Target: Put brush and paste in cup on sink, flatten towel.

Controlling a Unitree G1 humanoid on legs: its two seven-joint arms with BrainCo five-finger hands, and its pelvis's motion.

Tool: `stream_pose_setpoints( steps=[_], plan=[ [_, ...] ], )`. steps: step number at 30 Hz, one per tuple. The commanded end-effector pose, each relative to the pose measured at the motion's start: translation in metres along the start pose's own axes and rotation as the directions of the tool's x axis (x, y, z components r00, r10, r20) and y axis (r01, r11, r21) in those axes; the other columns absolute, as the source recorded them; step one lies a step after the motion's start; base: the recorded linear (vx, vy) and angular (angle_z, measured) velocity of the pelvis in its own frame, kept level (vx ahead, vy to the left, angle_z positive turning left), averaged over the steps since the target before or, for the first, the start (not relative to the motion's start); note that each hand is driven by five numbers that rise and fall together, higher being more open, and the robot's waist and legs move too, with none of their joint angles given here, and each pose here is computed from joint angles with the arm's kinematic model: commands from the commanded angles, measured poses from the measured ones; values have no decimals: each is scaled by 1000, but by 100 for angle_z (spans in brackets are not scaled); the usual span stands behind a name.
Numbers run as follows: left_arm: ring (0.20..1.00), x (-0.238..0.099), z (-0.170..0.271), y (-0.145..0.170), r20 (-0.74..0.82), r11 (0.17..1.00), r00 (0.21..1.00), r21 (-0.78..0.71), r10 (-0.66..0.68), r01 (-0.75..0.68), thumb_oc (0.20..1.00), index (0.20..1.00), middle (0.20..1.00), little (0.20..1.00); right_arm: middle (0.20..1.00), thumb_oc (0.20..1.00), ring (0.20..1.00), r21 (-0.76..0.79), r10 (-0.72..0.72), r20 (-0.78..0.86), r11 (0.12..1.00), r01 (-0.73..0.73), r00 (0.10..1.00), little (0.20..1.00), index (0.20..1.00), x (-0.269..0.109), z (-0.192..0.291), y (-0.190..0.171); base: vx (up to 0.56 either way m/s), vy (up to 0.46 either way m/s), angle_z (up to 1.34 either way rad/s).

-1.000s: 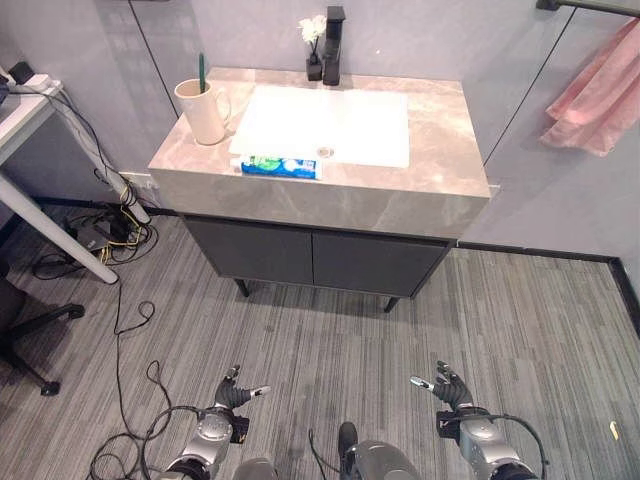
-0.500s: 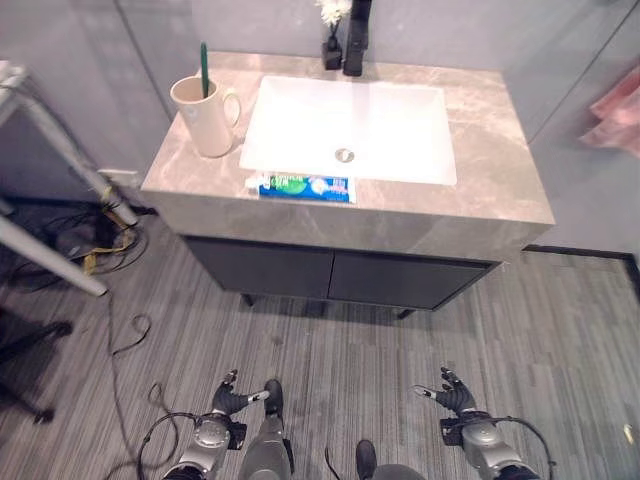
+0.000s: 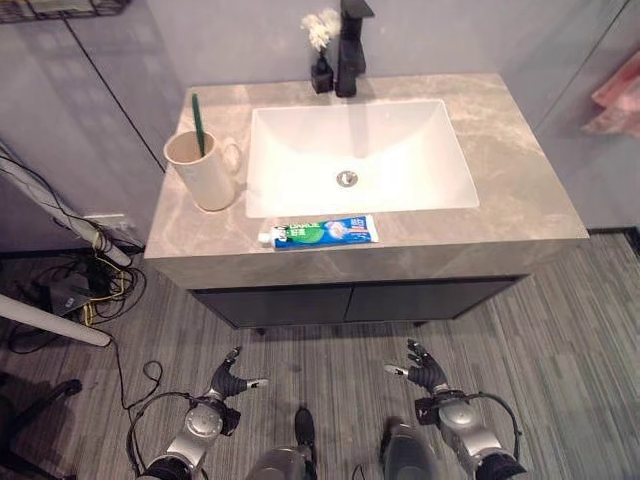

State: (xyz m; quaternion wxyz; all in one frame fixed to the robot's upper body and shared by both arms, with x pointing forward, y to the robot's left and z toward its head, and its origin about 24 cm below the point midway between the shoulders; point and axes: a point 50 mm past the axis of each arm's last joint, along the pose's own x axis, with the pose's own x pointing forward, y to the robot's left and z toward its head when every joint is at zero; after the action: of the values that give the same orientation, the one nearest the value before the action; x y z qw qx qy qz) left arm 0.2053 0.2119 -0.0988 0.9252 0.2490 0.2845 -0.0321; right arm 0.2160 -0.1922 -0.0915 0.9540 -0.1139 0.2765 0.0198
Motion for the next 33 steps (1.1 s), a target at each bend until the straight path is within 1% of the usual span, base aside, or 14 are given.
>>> stream_pose_setpoints(
  steps=[1,5,9,10,13,15,17,18,19,21,22,25,29,33],
  plan=[
    [1000,4,14,8,96,997,995,73,-3,-4,1000,1000,1000,1000,1000,1000,1000,-42,-4,66,999,7,998,1000,1000,0,10,-11,168,-152,73],
    [1000,0,13,6,114,995,993,102,-17,6,1000,1000,1000,1000,1000,1000,1000,-83,-26,56,996,30,998,1000,1000,0,8,-21,112,-139,34],
    [1000,-8,20,12,203,987,979,158,-26,-7,1000,1000,1000,1000,1000,1000,1000,-89,-78,16,993,79,997,1000,1000,-3,-3,-37,99,-142,19],
    [1000,-16,27,22,281,966,958,257,-49,-26,1000,1000,1000,1000,1000,1000,1000,-68,-126,-7,990,125,992,1000,1000,-5,-10,-46,98,-191,18],
    [1000,-32,42,46,403,936,913,340,-62,-87,1000,1000,1000,1000,1000,1000,1000,-15,-180,-83,984,180,980,1000,1000,-8,-25,-55,57,-102,35],
    [1000,-44,55,64,482,899,872,415,-90,-137,1000,1000,1000,1000,1000,1000,1000,-33,-194,-112,981,191,975,1000,1000,-9,-30,-59,31,-45,23],
    [1000,-64,80,87,596,848,793,479,-125,-226,1000,1000,1000,1000,1000,1000,1000,-55,-199,-147,980,193,969,1000,1000,-15,-41,-61,50,-25,21],
    [1000,-72,87,93,627,845,768,475,-131,-244,1000,1000,1000,1000,1000,1000,1000,-68,-200,-177,979,191,964,1000,1000,-19,-49,-61,80,-23,11],
    [1000,-92,111,112,719,834,685,445,-117,-325,1000,1000,1000,1000,1000,1000,1000,-116,-195,-211,978,174,958,1000,1000,-25,-58,-63,71,-21,6],
    [1000,-108,130,127,785,833,615,391,-80,-391,1000,1000,1000,1000,1000,1000,1000,-134,-183,-230,979,155,956,1000,1000,-28,-64,-60,41,-18,20],
    [1000,-118,148,134,833,822,548,362,-74,-439,1000,1000,1000,1000,1000,1000,1000,-135,-184,-245,979,154,952,1000,1000,-30,-67,-60,20,-11,29],
    [1000,-137,169,151,901,854,431,190,43,-484,1000,1000,1000,1000,1000,1000,1000,-134,-166,-257,982,135,952,1000,1000,-32,-71,-53,13,-2,13],
    [1000,-137,186,165,921,858,374,99,113,-504,1000,1000,1000,1000,1000,1000,1000,-141,-126,-233,985,94,964,1000,1000,-30,-66,-47,-16,4,-5],
    [1000,-127,200,164,929,866,356,97,97,-490,1000,1000,1000,1000,1000,1000,1000,-157,-119,-177,983,91,977,1000,1000,-25,-53,-51,-75,24,-8]
  ],
)
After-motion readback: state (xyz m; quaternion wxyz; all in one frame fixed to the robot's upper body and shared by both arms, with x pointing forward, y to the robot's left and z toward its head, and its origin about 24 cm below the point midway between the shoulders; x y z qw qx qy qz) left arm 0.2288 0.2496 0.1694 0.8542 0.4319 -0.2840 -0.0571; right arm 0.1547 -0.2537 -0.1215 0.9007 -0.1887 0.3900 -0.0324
